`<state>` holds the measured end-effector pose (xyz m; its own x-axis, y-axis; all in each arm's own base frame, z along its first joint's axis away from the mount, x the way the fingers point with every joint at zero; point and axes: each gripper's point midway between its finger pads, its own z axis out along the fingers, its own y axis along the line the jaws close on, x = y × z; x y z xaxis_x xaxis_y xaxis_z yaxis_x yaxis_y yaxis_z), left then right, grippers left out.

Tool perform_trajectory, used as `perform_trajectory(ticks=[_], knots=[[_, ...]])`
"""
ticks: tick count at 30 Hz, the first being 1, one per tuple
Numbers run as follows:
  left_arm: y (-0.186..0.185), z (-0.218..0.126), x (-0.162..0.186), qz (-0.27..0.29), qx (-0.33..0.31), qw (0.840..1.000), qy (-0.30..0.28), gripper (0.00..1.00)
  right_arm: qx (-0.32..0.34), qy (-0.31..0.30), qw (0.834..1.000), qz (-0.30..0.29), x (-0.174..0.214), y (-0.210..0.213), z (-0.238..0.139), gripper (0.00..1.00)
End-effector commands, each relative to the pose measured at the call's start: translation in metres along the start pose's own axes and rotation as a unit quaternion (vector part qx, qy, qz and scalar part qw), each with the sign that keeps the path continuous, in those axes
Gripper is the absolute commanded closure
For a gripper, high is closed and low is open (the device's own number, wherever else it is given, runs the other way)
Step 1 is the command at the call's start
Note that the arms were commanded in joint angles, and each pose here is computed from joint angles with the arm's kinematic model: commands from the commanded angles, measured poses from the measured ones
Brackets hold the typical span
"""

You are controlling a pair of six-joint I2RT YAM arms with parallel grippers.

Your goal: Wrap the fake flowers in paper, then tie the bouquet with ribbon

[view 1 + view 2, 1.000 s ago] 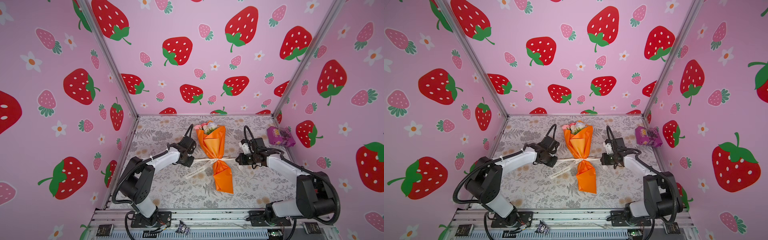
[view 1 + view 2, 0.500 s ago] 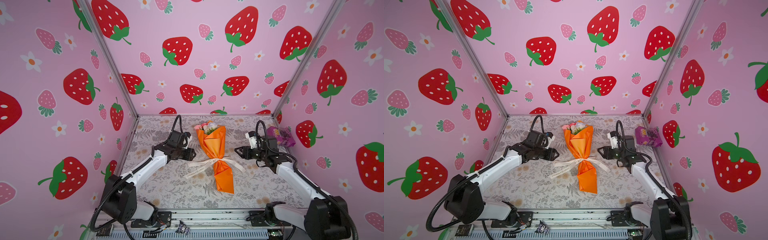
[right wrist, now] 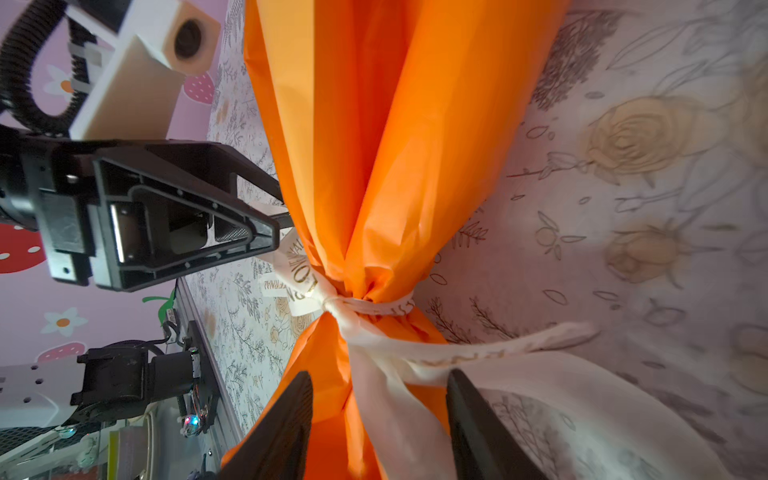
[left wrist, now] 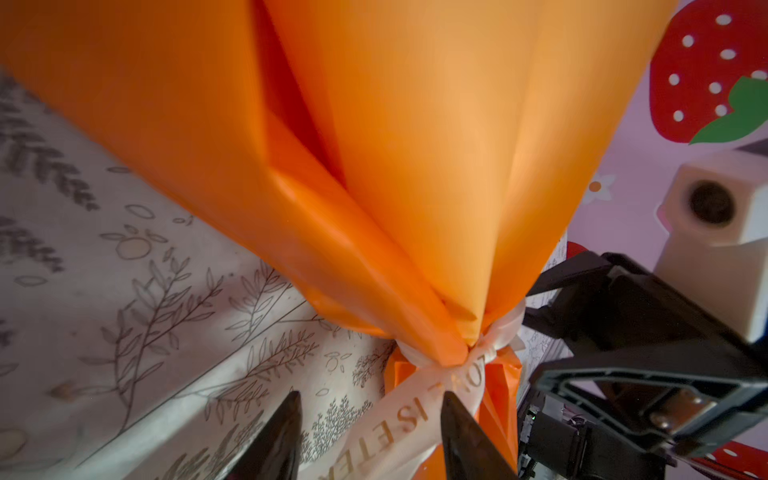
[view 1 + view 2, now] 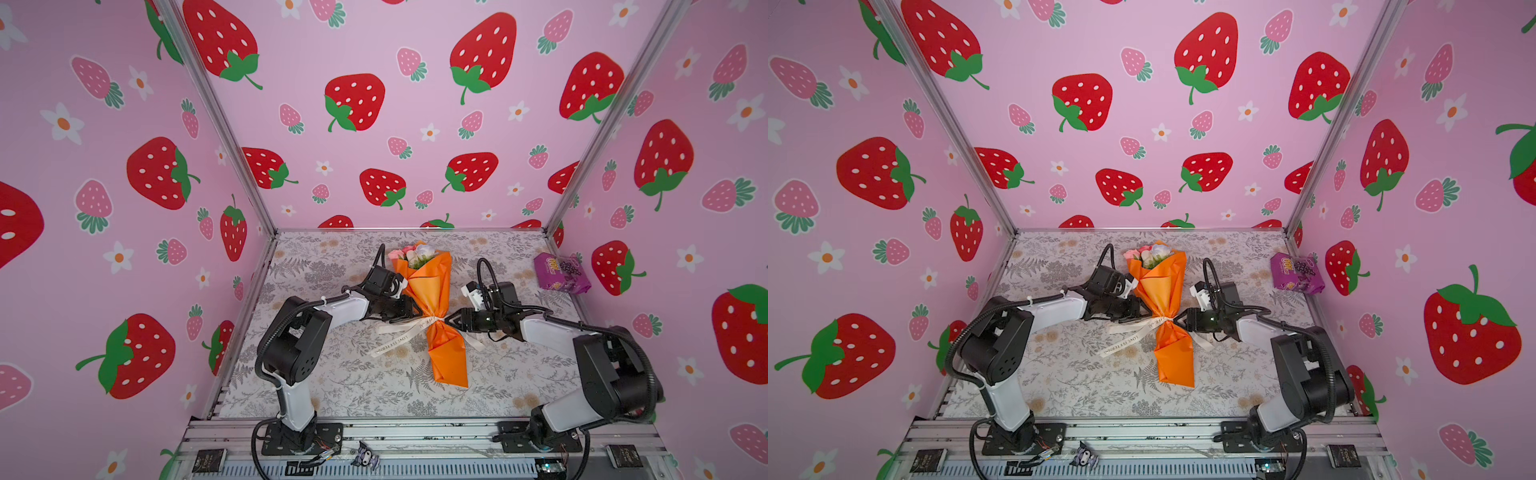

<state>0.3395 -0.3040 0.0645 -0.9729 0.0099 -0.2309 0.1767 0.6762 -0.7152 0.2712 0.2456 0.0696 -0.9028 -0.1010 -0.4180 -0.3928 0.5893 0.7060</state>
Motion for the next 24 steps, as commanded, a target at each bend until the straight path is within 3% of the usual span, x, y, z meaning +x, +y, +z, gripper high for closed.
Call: perform_trajectory(ticks=[1, 7, 13, 24], knots=[[-0.016, 0.005, -0.024, -0.007, 0.043, 0.999, -0.018, 0.50, -0.029, -0.018, 0.999, 0.006, -0.005, 0.013, 0.014, 0.55], [-0.010, 0.011, -0.046, -0.012, 0.035, 0.999, -0.027, 0.55, -0.048, -0.047, 0.997, 0.031, -0.016, 0.023, 0.032, 0.68], [-0.002, 0.011, -0.060, -0.024, 0.022, 0.999, -0.032, 0.57, -0.025, -0.059, 0.997, 0.038, -0.027, 0.015, 0.042, 0.66], [0.006, -0.002, -0.039, -0.048, 0.015, 0.998, -0.045, 0.61, 0.032, -0.074, 0.996, 0.032, -0.040, -0.014, 0.022, 0.68]])
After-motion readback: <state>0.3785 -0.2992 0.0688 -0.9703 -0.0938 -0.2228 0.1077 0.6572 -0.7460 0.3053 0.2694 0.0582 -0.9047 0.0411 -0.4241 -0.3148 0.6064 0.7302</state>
